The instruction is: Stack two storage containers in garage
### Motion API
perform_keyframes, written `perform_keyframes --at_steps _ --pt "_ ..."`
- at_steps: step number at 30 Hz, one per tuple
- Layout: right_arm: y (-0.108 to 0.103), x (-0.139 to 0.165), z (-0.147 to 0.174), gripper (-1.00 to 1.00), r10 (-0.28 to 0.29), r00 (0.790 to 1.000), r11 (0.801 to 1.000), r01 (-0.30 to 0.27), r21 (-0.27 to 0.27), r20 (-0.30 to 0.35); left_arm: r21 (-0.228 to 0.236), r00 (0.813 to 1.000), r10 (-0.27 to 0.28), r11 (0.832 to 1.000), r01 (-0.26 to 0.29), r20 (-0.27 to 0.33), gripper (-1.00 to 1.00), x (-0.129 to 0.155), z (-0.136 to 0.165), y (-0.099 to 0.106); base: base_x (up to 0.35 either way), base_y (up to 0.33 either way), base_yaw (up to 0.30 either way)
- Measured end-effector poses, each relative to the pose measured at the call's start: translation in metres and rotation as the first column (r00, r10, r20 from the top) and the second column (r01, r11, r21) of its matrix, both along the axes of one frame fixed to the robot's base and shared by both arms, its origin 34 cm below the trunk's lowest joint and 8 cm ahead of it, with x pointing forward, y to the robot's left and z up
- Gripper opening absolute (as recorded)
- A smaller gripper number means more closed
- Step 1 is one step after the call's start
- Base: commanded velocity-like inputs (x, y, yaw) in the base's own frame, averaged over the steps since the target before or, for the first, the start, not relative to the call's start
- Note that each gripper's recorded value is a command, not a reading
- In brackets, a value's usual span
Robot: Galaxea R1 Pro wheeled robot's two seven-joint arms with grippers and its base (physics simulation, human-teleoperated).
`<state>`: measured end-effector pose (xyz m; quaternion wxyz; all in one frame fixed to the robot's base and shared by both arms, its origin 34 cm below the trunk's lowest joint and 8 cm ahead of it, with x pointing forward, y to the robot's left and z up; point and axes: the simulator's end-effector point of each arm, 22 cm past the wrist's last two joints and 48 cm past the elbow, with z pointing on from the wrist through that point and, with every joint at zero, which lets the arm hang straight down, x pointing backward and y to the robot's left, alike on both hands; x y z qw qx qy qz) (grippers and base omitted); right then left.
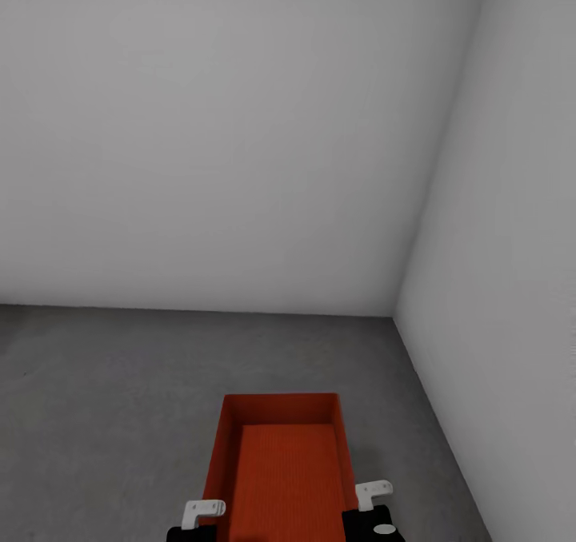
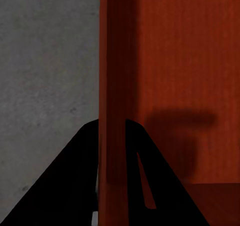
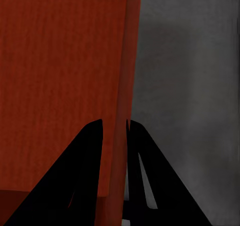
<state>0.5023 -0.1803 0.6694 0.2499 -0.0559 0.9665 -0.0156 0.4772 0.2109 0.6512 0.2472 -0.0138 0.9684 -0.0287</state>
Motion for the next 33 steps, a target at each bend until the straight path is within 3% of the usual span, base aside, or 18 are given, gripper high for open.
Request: perform_keyframes --at_steps 14,33 --pt "0.0000 0.0002 0.0001 -1.00 0.001 1.000 1.000 -0.001 0.000 0.000 0.000 1.000 0.001 1.000 -0.001 0.000 -1.00 0.0001 0.0001 0.0000 0.176 0.152 -0.208" --pt "-0.0001 0.0001 -0.0001 -1.00 0.000 1.000 1.000 0.000 0.000 0.000 0.000 1.000 0.000 1.000 0.000 0.000 -1.00 -0.0001 -0.0001 -0.0001 0.113 0.056 -0.081"
